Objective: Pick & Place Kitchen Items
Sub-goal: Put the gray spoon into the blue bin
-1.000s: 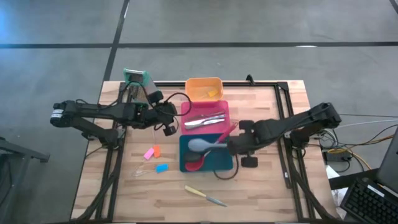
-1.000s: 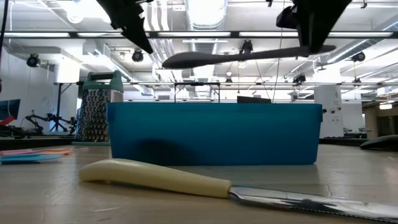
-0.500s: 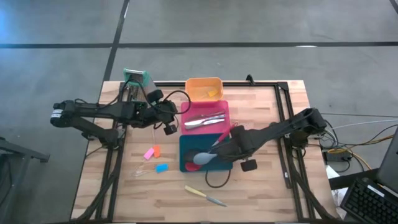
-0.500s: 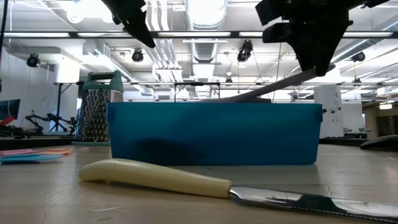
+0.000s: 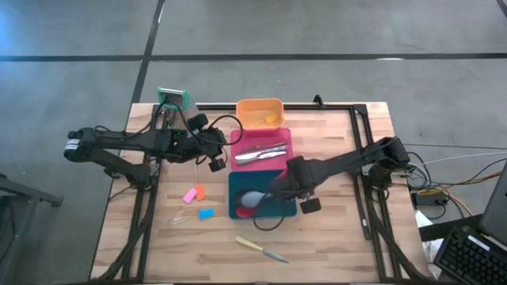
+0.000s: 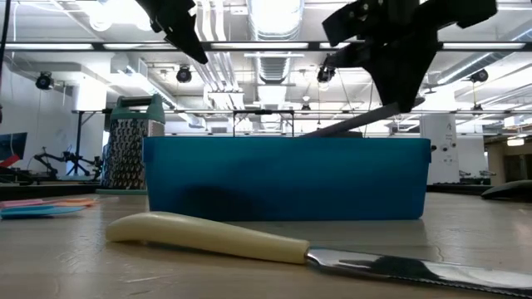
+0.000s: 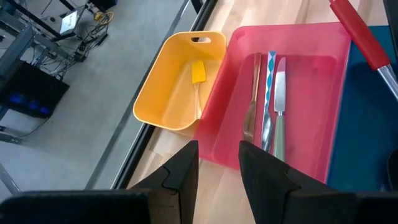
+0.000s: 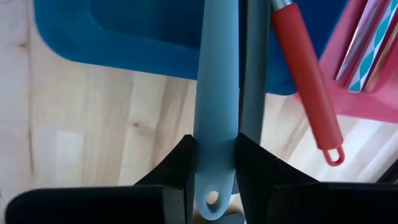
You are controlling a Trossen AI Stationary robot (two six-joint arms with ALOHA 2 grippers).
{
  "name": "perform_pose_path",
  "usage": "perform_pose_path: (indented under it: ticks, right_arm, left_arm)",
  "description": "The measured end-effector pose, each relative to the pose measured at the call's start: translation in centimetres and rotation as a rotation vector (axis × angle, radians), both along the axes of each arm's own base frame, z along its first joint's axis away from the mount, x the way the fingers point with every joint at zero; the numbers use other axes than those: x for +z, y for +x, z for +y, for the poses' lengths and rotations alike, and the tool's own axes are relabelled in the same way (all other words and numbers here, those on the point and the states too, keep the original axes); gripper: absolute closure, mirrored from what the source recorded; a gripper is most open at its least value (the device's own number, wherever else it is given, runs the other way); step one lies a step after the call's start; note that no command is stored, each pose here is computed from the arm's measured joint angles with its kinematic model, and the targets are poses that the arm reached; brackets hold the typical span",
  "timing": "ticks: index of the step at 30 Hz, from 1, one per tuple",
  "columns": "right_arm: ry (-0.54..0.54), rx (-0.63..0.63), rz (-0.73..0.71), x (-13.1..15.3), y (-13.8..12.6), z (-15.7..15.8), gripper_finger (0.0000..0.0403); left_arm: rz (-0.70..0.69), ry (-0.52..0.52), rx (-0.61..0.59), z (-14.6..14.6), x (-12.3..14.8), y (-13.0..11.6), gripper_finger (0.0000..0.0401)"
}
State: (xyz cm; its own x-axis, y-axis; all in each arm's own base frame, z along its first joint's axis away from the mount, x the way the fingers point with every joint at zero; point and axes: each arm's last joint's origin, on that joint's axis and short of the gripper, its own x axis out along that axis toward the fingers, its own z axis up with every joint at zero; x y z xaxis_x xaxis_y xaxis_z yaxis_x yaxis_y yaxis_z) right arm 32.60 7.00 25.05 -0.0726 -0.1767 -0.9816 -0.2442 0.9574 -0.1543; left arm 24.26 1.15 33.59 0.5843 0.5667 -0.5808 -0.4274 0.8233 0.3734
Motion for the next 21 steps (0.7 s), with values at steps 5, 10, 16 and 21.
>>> perform_pose_path:
  ticks: [5,10,16,21]
  right_arm:
    - [0.007,-0.009,0.008,-0.7,0.6,-1.2,0.0332]
    - [0.017,-0.037,0.022,-1.0,0.7,-2.3,0.0332]
    - [0.021,-0.051,0.006,-1.1,0.9,-2.6,0.0289]
    - [0.020,-0.076,-0.008,-1.1,1.0,-2.6,0.0218]
  left_arm:
    - [0.000,0.000,0.000,0.0,0.0,0.0,0.0282]
    - [0.000,0.000,0.000,0.0,0.0,0.0,0.0282]
    - [0.000,0.000,0.000,0.0,0.0,0.0,0.0282]
    - [0.001,0.000,0.000,0.0,0.0,0.0,0.0282]
